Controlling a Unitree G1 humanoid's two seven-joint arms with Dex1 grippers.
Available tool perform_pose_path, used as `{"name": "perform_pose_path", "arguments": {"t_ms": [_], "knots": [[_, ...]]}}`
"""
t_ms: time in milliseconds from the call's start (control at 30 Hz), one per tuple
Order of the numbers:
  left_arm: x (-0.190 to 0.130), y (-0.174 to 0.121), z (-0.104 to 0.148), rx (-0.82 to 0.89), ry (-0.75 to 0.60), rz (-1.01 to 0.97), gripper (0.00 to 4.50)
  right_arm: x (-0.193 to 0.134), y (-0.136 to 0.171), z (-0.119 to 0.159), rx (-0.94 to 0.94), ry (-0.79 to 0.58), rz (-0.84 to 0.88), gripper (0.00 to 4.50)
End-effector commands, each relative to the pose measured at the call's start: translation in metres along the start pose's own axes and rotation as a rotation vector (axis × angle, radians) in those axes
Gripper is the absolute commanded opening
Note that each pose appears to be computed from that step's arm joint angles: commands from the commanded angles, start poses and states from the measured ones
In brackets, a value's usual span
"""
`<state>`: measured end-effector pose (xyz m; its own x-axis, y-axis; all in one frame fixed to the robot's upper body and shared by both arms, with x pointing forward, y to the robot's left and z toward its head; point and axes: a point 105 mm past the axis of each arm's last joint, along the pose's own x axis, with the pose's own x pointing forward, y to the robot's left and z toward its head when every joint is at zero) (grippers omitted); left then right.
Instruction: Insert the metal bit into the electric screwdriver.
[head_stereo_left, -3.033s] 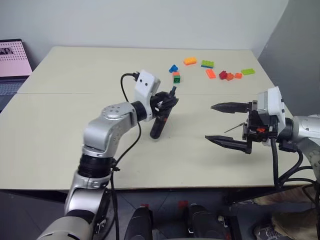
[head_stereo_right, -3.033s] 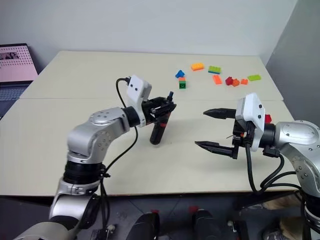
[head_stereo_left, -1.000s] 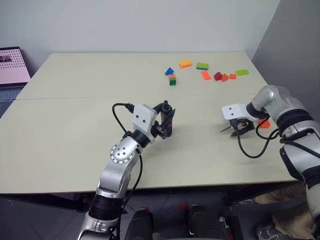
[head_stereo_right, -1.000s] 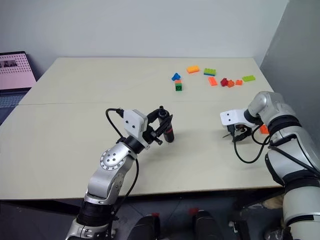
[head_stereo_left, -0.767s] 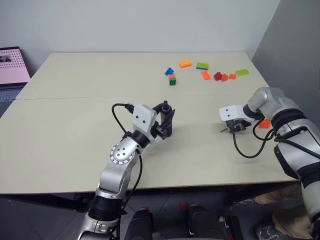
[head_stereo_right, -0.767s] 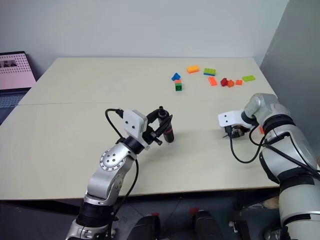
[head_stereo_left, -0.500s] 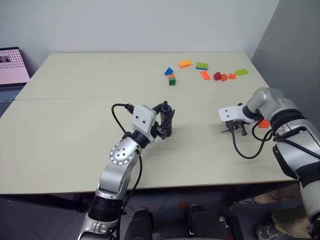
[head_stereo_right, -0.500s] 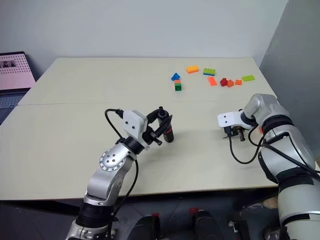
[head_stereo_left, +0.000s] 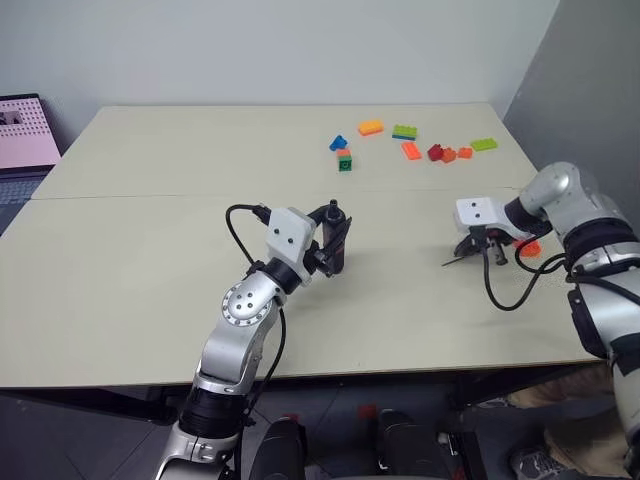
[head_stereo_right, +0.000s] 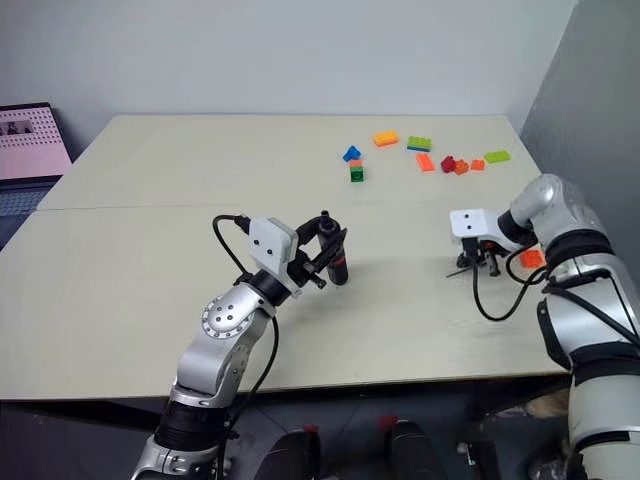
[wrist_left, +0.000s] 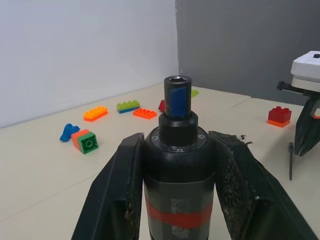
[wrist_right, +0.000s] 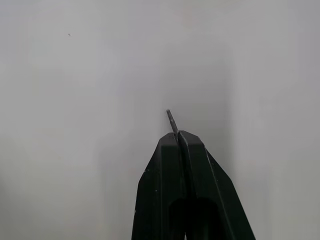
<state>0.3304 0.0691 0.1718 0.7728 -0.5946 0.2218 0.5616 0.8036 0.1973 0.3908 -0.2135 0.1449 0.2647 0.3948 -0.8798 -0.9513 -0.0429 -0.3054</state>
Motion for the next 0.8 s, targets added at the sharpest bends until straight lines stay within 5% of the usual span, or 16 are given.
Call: {"name": "perform_pose_path", "arguments": {"t_ms": [33, 300, 700, 800], "knots": [[0.001, -0.001, -0.009, 0.001, 0.038, -0.007, 1.64, -0.005, -0.009, 0.003, -0.071, 0.009, -0.083, 0.0], [0.002, 0.0, -0.008, 0.005, 0.036, -0.004, 1.64, 0.007, -0.007, -0.013, -0.094, 0.151, -0.075, 1.86], [-0.005, 0.004, -0.007, 0.017, 0.042, 0.03, 1.64, 0.016, -0.013, -0.015, -0.094, 0.302, -0.052, 1.91], [-0.007, 0.004, -0.007, 0.02, 0.044, 0.037, 1.64, 0.022, -0.009, -0.013, -0.047, 0.293, -0.018, 1.43]]}}
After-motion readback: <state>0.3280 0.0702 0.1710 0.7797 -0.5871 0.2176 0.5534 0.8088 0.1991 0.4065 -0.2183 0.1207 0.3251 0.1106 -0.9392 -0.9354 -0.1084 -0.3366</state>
